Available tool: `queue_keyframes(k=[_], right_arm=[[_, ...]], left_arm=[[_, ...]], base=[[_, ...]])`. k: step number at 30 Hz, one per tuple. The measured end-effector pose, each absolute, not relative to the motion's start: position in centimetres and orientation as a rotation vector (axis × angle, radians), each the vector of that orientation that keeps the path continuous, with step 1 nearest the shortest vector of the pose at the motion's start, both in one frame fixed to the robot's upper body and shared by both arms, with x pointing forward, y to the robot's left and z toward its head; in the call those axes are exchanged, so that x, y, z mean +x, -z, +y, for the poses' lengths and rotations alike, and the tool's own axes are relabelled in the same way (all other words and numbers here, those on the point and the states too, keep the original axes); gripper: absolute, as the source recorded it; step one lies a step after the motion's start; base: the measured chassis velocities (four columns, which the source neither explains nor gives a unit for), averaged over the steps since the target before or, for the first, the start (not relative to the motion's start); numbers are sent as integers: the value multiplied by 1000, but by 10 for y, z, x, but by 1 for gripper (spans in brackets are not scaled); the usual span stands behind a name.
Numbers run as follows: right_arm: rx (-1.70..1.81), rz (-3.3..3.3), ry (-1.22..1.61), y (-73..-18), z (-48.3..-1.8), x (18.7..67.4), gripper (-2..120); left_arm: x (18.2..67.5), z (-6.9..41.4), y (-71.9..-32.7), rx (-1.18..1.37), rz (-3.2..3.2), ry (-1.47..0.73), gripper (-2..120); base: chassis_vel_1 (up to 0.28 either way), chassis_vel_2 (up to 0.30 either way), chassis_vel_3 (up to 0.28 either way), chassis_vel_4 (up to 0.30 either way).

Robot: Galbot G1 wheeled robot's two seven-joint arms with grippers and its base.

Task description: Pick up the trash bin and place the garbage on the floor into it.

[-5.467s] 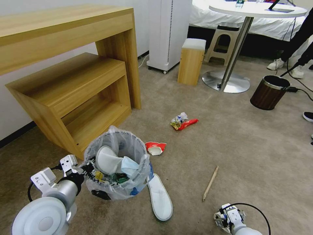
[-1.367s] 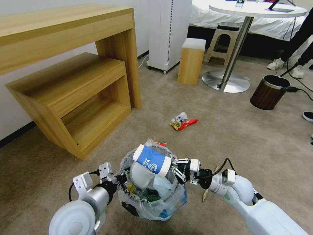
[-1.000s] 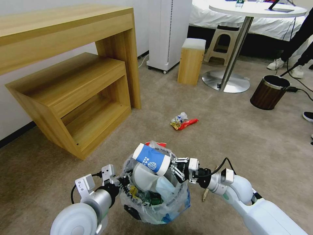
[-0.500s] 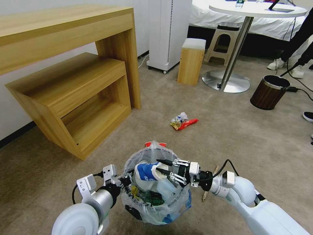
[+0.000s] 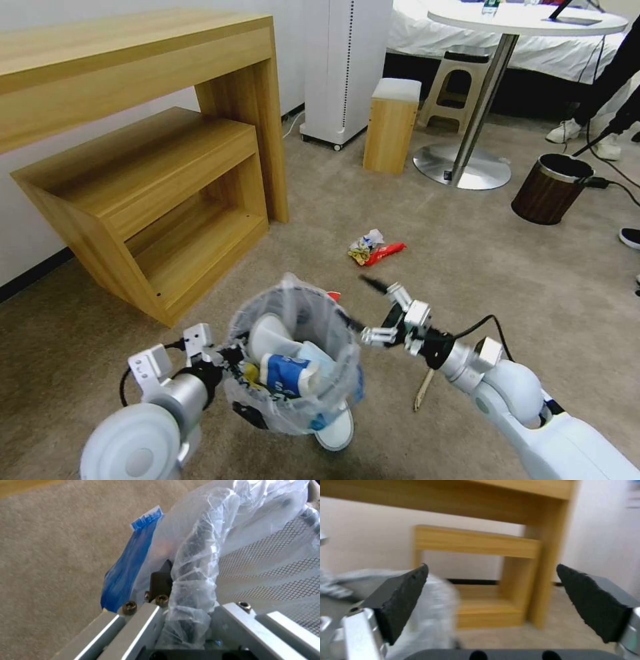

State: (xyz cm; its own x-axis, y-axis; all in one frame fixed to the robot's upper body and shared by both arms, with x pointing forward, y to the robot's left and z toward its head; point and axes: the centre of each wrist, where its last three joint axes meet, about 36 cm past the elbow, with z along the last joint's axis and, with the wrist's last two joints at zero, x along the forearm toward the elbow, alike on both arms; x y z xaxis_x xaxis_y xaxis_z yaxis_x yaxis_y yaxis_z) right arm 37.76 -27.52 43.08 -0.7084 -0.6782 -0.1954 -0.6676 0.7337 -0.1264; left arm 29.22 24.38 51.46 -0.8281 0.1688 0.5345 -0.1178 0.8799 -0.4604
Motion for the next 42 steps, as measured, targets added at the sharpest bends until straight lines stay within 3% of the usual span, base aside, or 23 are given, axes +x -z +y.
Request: queue_keyframes(k=[8,22,31,42], right_arm=[[-536,2962,59,-443,-277,366,100],[-248,3077,106,-383,-329,348,100],[-73,3253,75,-361,-312,340,100],[77,3722,-158,-361,-279,357,100]], left_arm=[[295,255,-515,73,-2531,-592,1],[293,270,-516,227,-2597,-507,1],[290,277,-522,264,-2621,-485,1],[283,265,-528,234,-2649,-477,1]], base=[[0,0,0,0],[0,0,0,0],[0,0,0,0],[0,0,0,0]])
